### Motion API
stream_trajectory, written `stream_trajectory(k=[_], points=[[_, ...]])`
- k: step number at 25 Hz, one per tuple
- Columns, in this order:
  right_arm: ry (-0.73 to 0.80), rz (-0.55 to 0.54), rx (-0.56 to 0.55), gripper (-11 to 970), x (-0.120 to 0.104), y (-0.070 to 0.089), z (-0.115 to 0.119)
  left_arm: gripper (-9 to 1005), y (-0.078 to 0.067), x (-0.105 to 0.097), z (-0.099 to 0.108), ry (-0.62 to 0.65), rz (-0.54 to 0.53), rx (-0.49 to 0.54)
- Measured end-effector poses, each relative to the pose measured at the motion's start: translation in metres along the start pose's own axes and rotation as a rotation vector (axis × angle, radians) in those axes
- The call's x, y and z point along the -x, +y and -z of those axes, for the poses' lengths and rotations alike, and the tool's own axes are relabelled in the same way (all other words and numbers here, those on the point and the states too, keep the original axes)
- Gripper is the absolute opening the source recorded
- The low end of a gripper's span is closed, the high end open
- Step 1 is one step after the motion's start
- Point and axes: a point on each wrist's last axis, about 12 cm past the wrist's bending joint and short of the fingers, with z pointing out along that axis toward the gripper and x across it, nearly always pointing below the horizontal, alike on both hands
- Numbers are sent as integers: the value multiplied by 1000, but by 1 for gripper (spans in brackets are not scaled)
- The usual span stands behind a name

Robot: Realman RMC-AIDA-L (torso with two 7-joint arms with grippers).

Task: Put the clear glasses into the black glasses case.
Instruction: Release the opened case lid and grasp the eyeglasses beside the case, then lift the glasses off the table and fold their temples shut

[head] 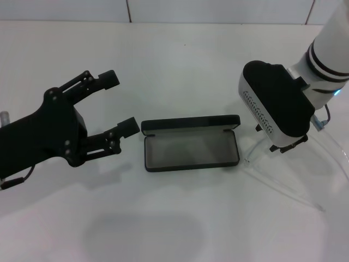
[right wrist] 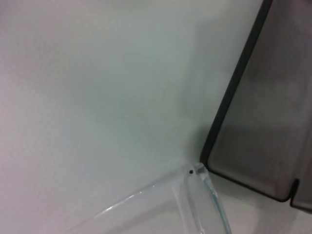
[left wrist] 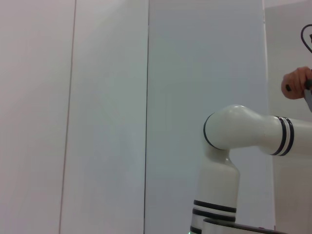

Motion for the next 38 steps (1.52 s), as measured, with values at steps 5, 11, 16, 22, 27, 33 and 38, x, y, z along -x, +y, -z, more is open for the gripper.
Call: stream_trajectory(k=[5,11,16,22,27,33,38], points=[[-7,12,-9,470,0,0,-1,894,1,0,0,-1,-1,4],[-8,26,-20,355,0,-1,-2,894,1,0,1,-3,0,9],[-10,23,-18,164,-1,0,-2,894,1,1,1,-5,-1,10],[-20,13,-23,159,-4,9,3,894,0,0,2,-7,0,16],[-36,-5,-25,147,-6,20,16,894,1,1,1,-7,-1,14],[-52,-52,-19,114,-11,35,28,894,1,1,1,-8,-2,13],[-67,-113,-56,99,-20,48,43,894,0,0,2,-8,0,16]])
